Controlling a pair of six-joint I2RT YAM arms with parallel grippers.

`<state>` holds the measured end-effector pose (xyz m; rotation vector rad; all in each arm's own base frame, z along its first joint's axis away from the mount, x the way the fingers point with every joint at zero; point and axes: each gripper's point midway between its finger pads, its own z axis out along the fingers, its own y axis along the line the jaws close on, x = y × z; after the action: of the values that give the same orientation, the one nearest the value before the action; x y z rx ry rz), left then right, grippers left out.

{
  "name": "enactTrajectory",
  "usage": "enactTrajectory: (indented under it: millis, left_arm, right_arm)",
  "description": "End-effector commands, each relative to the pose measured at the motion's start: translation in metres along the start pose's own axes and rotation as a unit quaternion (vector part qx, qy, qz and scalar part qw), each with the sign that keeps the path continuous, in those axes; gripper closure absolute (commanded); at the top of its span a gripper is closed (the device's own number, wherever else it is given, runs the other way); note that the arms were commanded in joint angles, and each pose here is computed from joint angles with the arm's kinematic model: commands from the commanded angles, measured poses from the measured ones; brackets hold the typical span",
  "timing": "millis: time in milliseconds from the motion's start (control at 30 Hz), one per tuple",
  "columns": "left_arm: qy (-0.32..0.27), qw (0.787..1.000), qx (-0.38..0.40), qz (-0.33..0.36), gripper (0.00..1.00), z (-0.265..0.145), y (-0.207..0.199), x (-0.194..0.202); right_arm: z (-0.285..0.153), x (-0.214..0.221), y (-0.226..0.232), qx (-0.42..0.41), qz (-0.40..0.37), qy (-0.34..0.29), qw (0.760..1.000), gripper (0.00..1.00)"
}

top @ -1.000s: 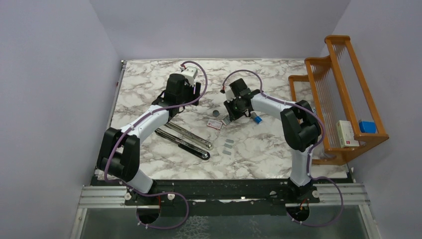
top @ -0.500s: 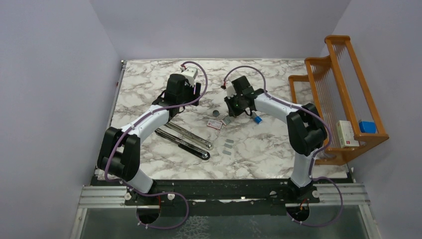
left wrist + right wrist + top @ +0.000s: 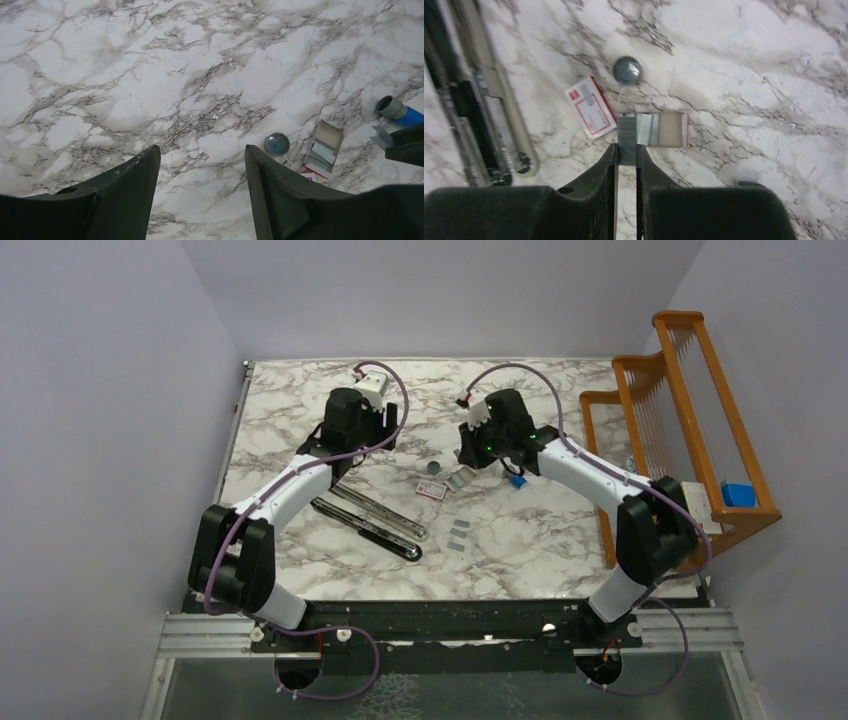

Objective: Load the staples into the stapler
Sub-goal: Pick up the staple from the staple box.

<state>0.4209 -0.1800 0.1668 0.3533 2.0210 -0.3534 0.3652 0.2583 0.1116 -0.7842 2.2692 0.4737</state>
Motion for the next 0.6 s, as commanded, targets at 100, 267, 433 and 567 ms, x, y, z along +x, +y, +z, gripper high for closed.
enactTrajectory:
  millis: [100, 267, 433, 567]
  left_arm:
    - [-0.165, 0.985, 0.044, -0.011, 0.33, -0.065, -0.010, -0.099]
    - [-0.253, 0.966, 0.058, 0.018, 0.32, -0.112, -0.020, -0.145]
    - [-0.262, 0.962, 0.055, 0.044, 0.32, -0.127, -0.021, -0.145]
    - [-0.238, 0.969, 0.057, 0.044, 0.32, -0.119, -0.020, -0.126]
  right_arm:
    - [-0.083, -0.100, 0.060, -0.120, -0.005, -0.249, 0.961, 0.89]
    - [-0.133, -0.125, 0.076, -0.142, -0.039, -0.339, 0.929, 0.89]
    - [-0.149, -0.102, 0.089, -0.163, -0.098, -0.321, 0.928, 0.90]
    - [-0.130, -0.061, 0.092, -0.183, -0.120, -0.230, 0.948, 0.92]
